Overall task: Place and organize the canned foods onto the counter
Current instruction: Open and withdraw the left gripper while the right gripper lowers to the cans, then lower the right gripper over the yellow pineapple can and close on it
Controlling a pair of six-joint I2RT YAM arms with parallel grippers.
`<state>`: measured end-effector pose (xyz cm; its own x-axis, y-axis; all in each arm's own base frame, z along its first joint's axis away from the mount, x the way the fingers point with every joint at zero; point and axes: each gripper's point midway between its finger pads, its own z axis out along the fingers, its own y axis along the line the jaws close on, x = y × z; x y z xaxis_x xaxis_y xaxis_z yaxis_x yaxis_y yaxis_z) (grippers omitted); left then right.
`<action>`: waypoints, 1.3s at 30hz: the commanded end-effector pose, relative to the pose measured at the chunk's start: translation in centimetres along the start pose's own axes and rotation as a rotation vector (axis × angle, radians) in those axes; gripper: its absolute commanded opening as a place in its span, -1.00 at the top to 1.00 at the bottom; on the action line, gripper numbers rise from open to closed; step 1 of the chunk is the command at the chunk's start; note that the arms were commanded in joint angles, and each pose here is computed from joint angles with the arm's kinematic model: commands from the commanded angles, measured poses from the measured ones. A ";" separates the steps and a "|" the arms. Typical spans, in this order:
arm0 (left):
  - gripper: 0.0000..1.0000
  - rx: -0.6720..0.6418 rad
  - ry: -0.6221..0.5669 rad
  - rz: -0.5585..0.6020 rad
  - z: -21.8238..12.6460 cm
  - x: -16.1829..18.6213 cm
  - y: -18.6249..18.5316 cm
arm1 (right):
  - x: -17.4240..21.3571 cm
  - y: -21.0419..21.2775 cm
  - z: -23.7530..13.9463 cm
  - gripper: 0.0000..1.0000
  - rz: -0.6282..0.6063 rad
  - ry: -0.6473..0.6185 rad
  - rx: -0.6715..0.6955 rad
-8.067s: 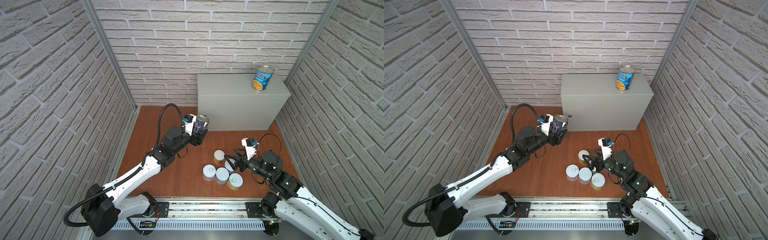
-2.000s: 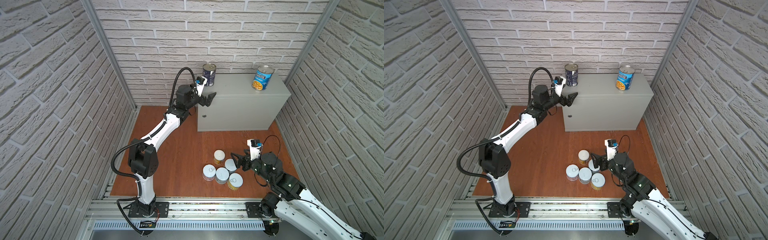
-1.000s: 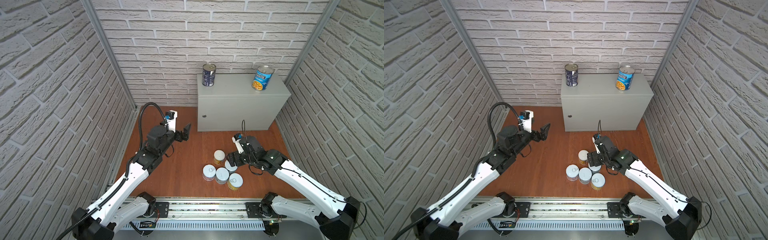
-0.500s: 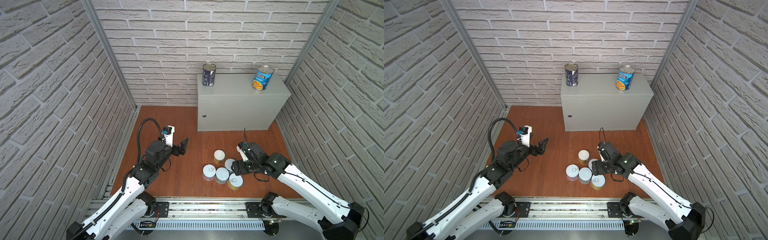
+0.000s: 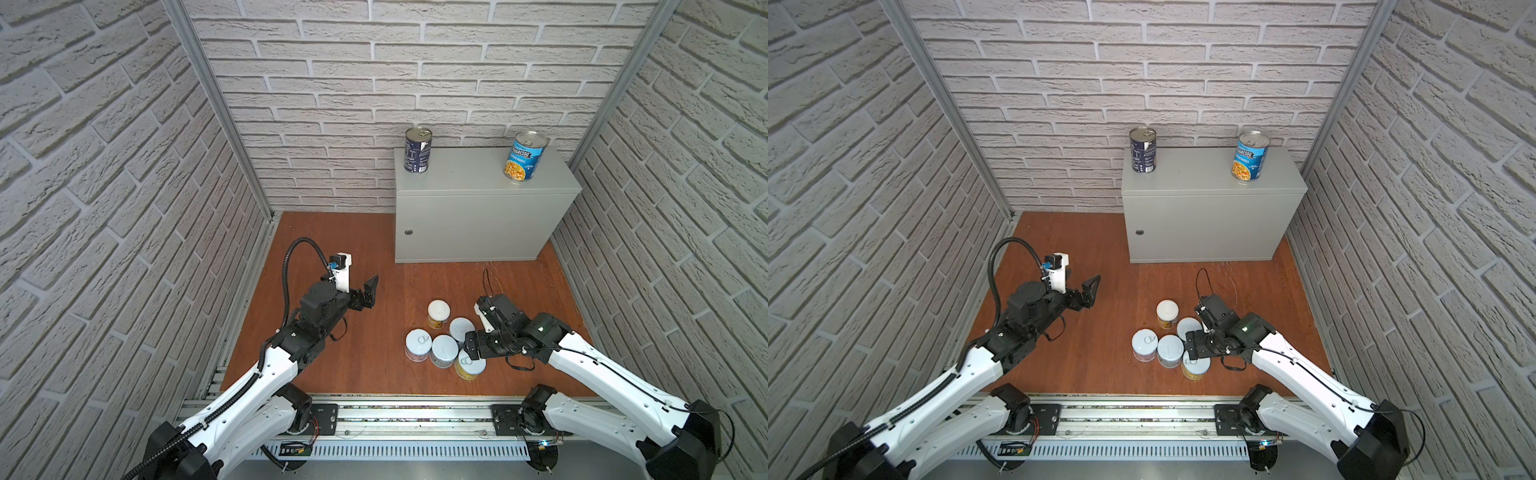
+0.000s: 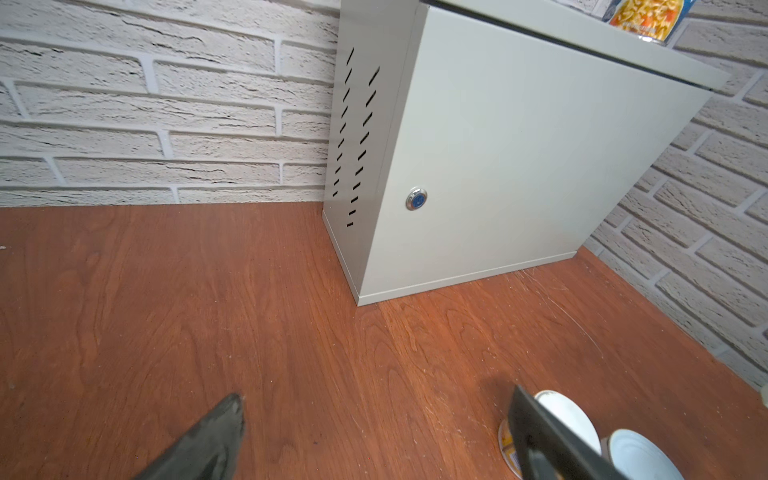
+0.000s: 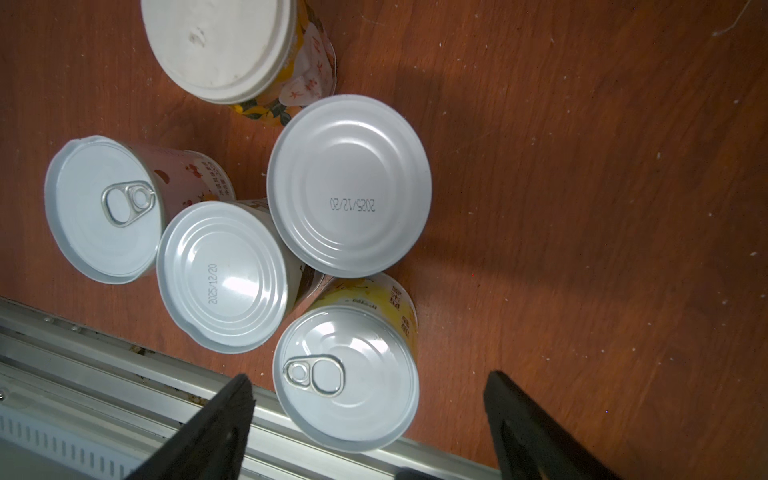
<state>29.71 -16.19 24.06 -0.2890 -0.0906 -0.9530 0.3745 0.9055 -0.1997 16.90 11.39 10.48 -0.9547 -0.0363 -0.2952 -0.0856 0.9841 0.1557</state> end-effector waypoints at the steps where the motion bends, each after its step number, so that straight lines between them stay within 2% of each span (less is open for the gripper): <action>1: -0.97 -0.014 -0.056 -0.011 0.1 -0.9 0.2 | -0.7 0.1 0.5 -0.76 0.029 -0.032 -0.002; 9: -0.96 -0.002 -0.029 -0.034 0.7 -0.3 -0.1 | -0.2 -0.4 1.2 -0.74 0.035 -0.011 0.028; 26: -0.97 0.000 -0.009 -0.044 1.9 -0.4 -0.3 | 1.0 0.8 1.0 -0.74 0.017 0.030 -0.060; 39: -0.96 0.021 0.016 -0.047 2.6 -0.2 -0.9 | 1.6 0.8 1.9 -0.75 -0.021 0.086 -0.036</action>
<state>31.25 -17.36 21.58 -0.3708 -0.0897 -0.9243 0.3541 0.9065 -0.2300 15.83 12.13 8.32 -0.9754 -0.0541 -0.2138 -0.0942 0.9787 0.1822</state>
